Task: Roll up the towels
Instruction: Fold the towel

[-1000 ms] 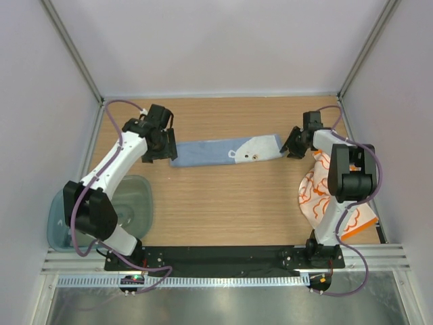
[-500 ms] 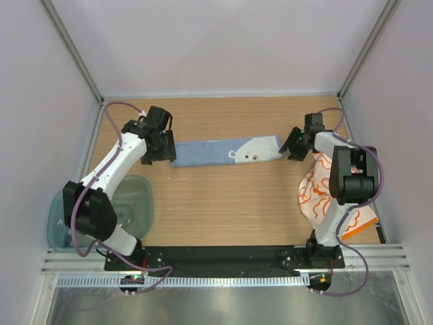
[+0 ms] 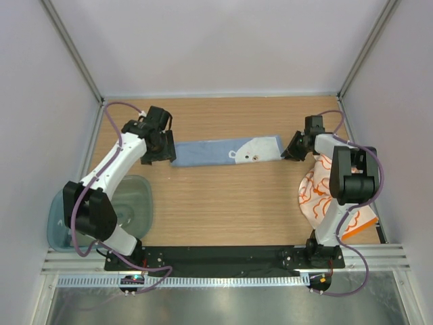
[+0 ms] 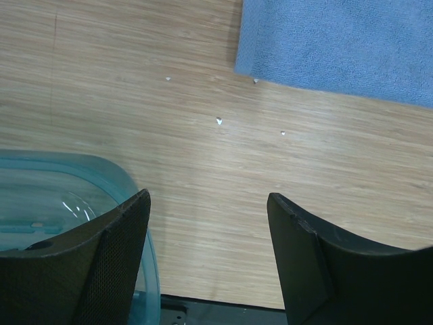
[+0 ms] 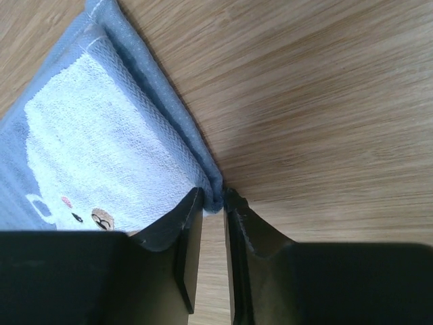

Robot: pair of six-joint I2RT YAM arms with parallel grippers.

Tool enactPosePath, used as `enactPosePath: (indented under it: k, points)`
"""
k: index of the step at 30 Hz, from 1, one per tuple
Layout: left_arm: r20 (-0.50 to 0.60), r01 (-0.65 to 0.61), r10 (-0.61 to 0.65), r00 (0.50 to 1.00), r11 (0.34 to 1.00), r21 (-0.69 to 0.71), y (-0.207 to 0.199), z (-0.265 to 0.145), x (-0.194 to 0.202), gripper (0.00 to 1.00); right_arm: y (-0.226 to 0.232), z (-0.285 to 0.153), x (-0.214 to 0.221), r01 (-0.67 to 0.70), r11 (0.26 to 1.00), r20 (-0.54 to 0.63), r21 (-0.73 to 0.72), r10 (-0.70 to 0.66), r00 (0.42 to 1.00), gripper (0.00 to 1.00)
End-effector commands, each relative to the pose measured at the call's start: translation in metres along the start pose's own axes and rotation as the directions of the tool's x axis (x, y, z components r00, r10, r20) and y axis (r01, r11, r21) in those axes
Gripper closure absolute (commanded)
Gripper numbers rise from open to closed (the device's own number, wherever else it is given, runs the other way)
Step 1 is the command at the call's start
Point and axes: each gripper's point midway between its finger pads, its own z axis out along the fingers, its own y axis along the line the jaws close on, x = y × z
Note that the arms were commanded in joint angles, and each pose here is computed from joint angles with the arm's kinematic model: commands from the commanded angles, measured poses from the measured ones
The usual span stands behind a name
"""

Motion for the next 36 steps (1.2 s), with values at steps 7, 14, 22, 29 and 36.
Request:
enactPosePath:
  k: [7, 14, 22, 29, 36]
  points:
    - [0.037, 0.012, -0.012, 0.999, 1.0, 0.021, 0.0, -0.006, -0.007, 0.29, -0.017, -0.004, 0.002, 0.007, 0.996, 0.001, 0.092, -0.007, 1.0, 0.99]
    - [0.03, 0.01, -0.011, 0.999, 0.999, 0.038, -0.003, -0.006, -0.006, 0.3, -0.056, -0.049, -0.042, -0.015, 0.956, 0.134, 0.293, -0.026, 0.991, 0.99]
    - [0.022, 0.009, -0.011, 1.0, 0.998, 0.058, -0.006, -0.007, -0.004, 0.3, -0.03, -0.073, -0.069, 0.083, 0.95, 0.172, 0.299, -0.14, 0.975, 0.99]
    - [0.029, 0.009, -0.011, 1.0, 0.998, 0.068, -0.007, -0.011, -0.005, 0.29, 0.07, -0.084, -0.044, 0.323, 0.927, 0.163, 0.192, -0.355, 0.921, 0.99]
    - [0.027, 0.019, -0.02, 0.999, 0.998, 0.062, -0.003, -0.011, -0.005, 0.29, 0.17, -0.109, -0.017, 0.469, 0.882, 0.216, 0.043, -0.467, 0.858, 0.99]
